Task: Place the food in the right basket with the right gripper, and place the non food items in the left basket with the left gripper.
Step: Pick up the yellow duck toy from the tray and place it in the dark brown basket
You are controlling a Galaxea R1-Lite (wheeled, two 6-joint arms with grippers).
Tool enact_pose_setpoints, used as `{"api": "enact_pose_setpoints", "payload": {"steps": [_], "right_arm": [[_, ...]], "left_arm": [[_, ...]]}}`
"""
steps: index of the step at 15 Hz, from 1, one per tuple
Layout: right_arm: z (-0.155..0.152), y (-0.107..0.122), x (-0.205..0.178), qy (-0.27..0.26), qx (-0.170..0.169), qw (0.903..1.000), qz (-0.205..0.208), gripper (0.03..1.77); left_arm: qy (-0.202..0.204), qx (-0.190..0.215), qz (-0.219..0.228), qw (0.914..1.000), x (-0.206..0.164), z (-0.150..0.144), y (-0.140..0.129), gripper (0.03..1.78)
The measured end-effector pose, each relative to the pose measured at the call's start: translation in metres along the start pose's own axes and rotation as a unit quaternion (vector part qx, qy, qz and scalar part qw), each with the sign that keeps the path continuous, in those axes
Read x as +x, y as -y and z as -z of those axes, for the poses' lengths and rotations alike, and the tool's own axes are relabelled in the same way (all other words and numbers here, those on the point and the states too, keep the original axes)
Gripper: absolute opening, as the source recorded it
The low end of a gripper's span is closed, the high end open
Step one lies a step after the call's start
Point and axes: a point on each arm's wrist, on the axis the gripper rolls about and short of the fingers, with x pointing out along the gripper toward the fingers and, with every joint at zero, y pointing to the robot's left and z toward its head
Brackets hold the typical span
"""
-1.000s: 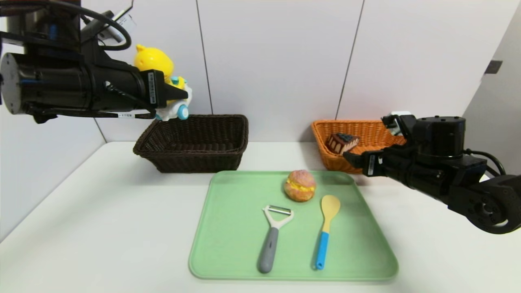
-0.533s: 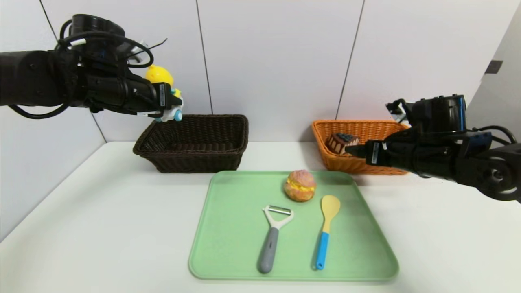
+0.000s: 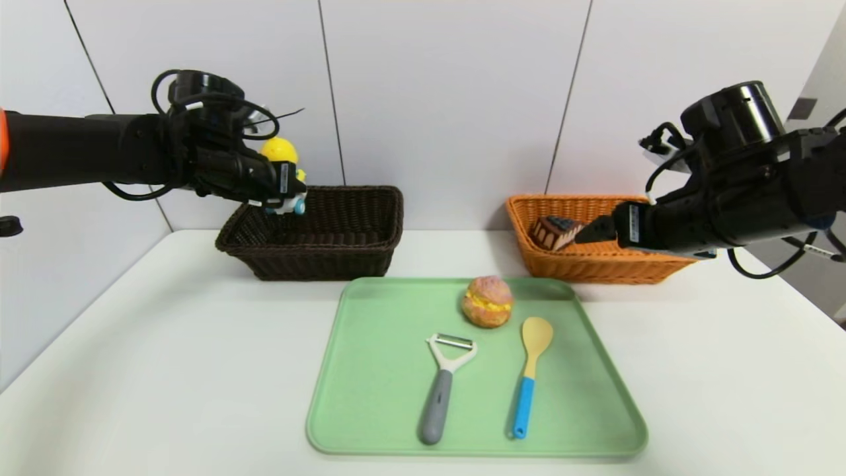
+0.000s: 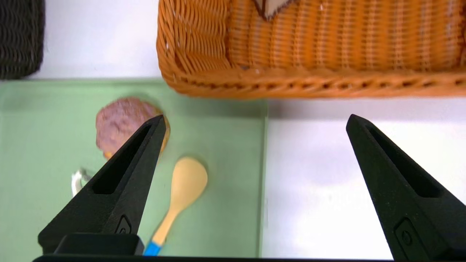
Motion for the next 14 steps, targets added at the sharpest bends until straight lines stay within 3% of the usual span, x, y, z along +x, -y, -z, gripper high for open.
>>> {"api": "enact_pose_setpoints", "payload": {"steps": [7,11,14], "right_arm": [[0.004,0.000,-0.027,-0.152,0.029,0.9879,0.005,1.71],[0.005,-0.004,-0.032,-0.175,0.051,0.9822,-0.044,1.71],[0.005,-0.003,-0.033,-0.175,0.053,0.9820,-0.046,1.71]], "left_arm": [[-0.021,-0.004,-0.006,0.9998,0.022,-0.001,-0.007,0.75],[-0.037,0.017,-0.024,0.9989,0.041,0.004,-0.018,0.75],[-0.071,0.012,-0.025,0.9971,0.047,0.013,-0.020,0.75]]}}
